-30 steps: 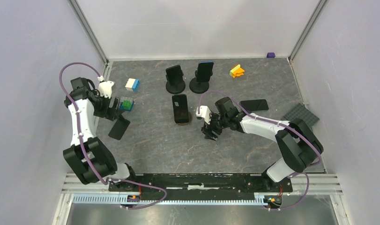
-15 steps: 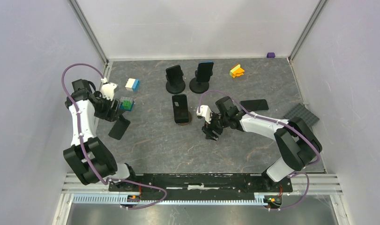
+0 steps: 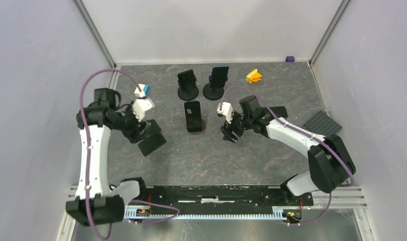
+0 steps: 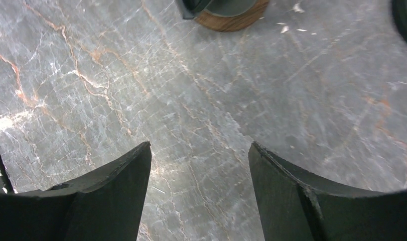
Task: Place the phone on the phone stand
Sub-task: Move the phone stand to the center of the board, then adjust the phone stand at the center of the board.
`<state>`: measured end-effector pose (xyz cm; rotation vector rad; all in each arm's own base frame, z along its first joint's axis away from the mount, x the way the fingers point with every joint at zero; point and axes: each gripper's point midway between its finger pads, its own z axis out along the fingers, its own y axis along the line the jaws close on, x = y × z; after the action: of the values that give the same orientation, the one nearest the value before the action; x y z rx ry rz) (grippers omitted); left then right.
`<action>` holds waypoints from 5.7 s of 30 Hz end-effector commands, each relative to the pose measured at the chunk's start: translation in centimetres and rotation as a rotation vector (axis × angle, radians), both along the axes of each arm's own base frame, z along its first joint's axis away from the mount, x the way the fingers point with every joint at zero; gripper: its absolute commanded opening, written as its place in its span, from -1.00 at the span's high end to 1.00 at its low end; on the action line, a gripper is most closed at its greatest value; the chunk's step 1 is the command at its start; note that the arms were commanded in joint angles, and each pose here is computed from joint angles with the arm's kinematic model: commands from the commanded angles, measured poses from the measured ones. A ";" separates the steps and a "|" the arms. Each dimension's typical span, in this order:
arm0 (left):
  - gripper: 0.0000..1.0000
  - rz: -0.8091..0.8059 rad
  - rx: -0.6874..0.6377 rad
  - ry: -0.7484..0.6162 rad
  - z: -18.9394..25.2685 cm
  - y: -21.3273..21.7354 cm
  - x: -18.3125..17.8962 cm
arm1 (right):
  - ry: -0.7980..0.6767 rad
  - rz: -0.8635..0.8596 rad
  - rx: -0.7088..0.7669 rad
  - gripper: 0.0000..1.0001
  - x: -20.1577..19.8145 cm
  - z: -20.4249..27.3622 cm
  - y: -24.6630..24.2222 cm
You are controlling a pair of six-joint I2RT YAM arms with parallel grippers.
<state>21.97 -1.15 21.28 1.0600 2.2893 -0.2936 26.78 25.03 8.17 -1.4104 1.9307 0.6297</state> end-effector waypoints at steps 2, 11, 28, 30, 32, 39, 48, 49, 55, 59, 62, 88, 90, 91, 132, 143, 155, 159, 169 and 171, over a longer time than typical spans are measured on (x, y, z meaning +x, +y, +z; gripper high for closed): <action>-0.03 -0.327 -0.054 -0.005 2.3 -7.1 -6.3 | -0.073 -0.058 0.120 -0.53 1.7 5.7 -0.9; 0.06 -0.565 -0.179 0.009 4.2 -14.3 -8.2 | -0.114 -0.174 0.186 -0.53 2.6 8.6 -5.4; 0.12 -0.726 -0.252 -0.154 2.6 -34.5 -2.1 | -0.057 -0.475 0.286 -0.54 4.4 8.5 -15.5; 0.15 -0.688 -0.267 -0.151 2.1 -36.1 -1.0 | -0.055 -0.501 0.301 -0.54 4.5 8.7 -16.4; 0.16 -0.671 -0.267 -0.134 1.2 -37.4 -0.3 | -0.047 -0.507 0.315 -0.54 4.4 8.6 -16.8; 0.20 -0.590 -0.232 -0.135 -2.0 -39.7 1.9 | -0.046 -0.414 0.342 -0.55 3.1 8.5 -16.5; 0.28 -0.332 -0.238 -0.160 -3.6 -39.8 5.1 | -0.090 -0.249 0.328 -0.50 1.0 5.5 -15.5; 0.28 -0.312 -0.239 -0.157 -3.6 -39.8 5.2 | -0.098 -0.250 0.332 -0.50 1.0 5.0 -15.5; 0.33 -0.218 -0.270 -0.113 -3.1 -40.1 5.6 | -0.156 -0.246 0.356 -0.49 1.5 3.7 -14.5; 0.37 -0.174 -0.283 -0.087 -2.8 -40.1 5.9 | -0.244 -0.272 0.393 -0.58 1.9 4.2 -13.4; 0.40 -0.132 -0.318 -0.044 -2.6 -40.0 6.1 | -0.277 -0.301 0.390 -0.62 2.2 3.9 -12.7; 0.46 -0.022 -0.490 0.073 0.2 -38.0 6.8 | -0.244 -0.476 0.466 -0.24 5.7 1.9 -9.2; 0.46 -0.016 -0.495 0.076 0.2 -37.9 6.8 | -0.243 -0.476 0.469 -0.15 5.9 1.9 -9.1; 0.46 -0.014 -0.496 0.080 0.1 -37.8 6.8 | -0.240 -0.476 0.470 -0.12 5.9 1.9 -9.1; 0.61 0.042 -0.585 0.084 -3.9 -36.6 6.7 | -0.013 -0.540 0.697 0.98 6.6 5.8 -5.8; 0.60 0.039 -0.510 0.107 -8.5 -37.2 4.2 | 0.005 -0.555 0.749 1.00 7.0 7.4 -5.9; 0.54 0.046 -0.484 0.188 -11.6 -38.4 2.7 | -0.006 -0.562 0.797 1.00 7.2 8.8 -6.6; 0.53 0.052 -0.477 0.224 -12.5 -38.7 2.1 | -0.009 -0.559 0.806 1.00 7.1 9.2 -6.7; 0.46 0.044 -0.461 0.205 -12.8 -38.8 2.1 | -0.017 -0.555 0.802 1.00 7.2 9.1 -6.9; 0.45 0.043 -0.457 0.212 -13.1 -38.8 1.9 | -0.021 -0.550 0.808 1.00 7.2 9.3 -6.8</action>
<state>29.58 -40.83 15.15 0.6028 2.0086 -0.9017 30.55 17.90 8.45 -0.3336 1.9572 0.9654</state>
